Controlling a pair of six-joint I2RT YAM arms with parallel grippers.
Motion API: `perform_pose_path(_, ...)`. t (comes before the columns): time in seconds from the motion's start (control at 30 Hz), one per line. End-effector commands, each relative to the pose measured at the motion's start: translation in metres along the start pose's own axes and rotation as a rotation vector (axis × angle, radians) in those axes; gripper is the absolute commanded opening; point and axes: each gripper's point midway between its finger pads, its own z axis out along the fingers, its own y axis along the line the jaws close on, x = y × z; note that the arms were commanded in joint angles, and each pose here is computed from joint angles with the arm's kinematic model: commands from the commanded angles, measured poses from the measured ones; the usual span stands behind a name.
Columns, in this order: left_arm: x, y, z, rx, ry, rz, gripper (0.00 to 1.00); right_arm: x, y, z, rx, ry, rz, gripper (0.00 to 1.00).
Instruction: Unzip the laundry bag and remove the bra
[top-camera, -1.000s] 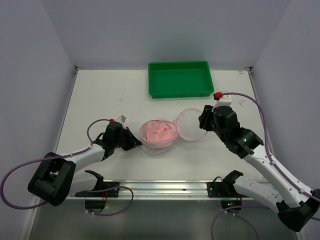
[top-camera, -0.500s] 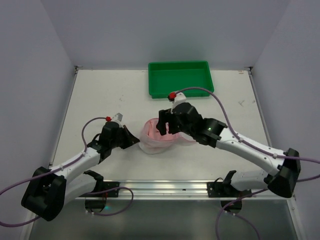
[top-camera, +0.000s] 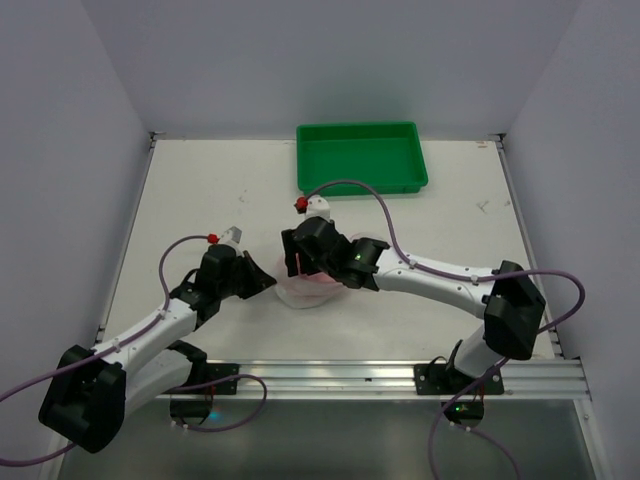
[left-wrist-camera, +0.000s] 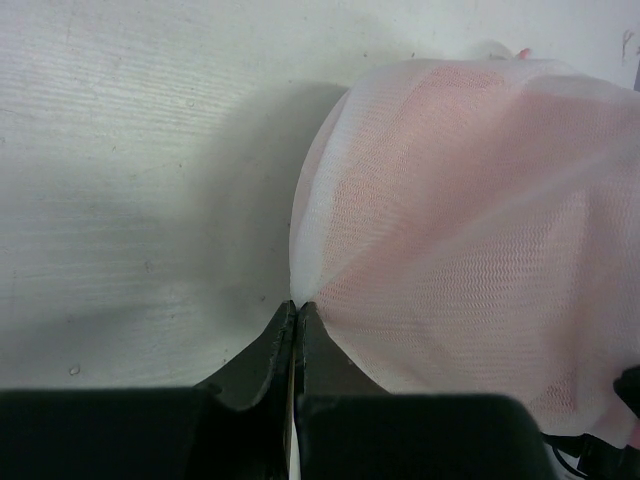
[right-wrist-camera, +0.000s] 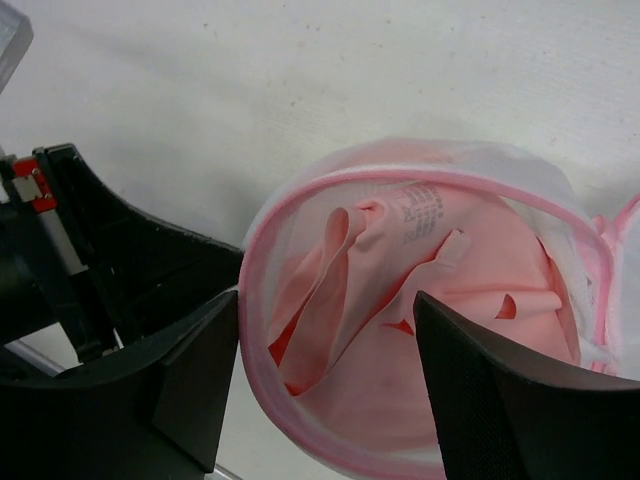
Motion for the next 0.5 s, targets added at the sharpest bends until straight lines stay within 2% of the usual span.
perform_pose_path(0.0,-0.008,-0.006,-0.001,0.013,-0.036,0.022,0.0,-0.024,-0.004,0.007,0.063,-0.103,0.059,0.71)
perform_pose_path(0.2,-0.003,0.0,-0.001,0.005,-0.032,0.016,0.0,-0.022,-0.013,0.013,0.102,-0.107,0.064,0.63)
perform_pose_path(0.47,0.001,0.007,0.002,-0.018,-0.021,0.006,0.0,-0.047,0.01,-0.024,-0.069,-0.156,0.103,0.72)
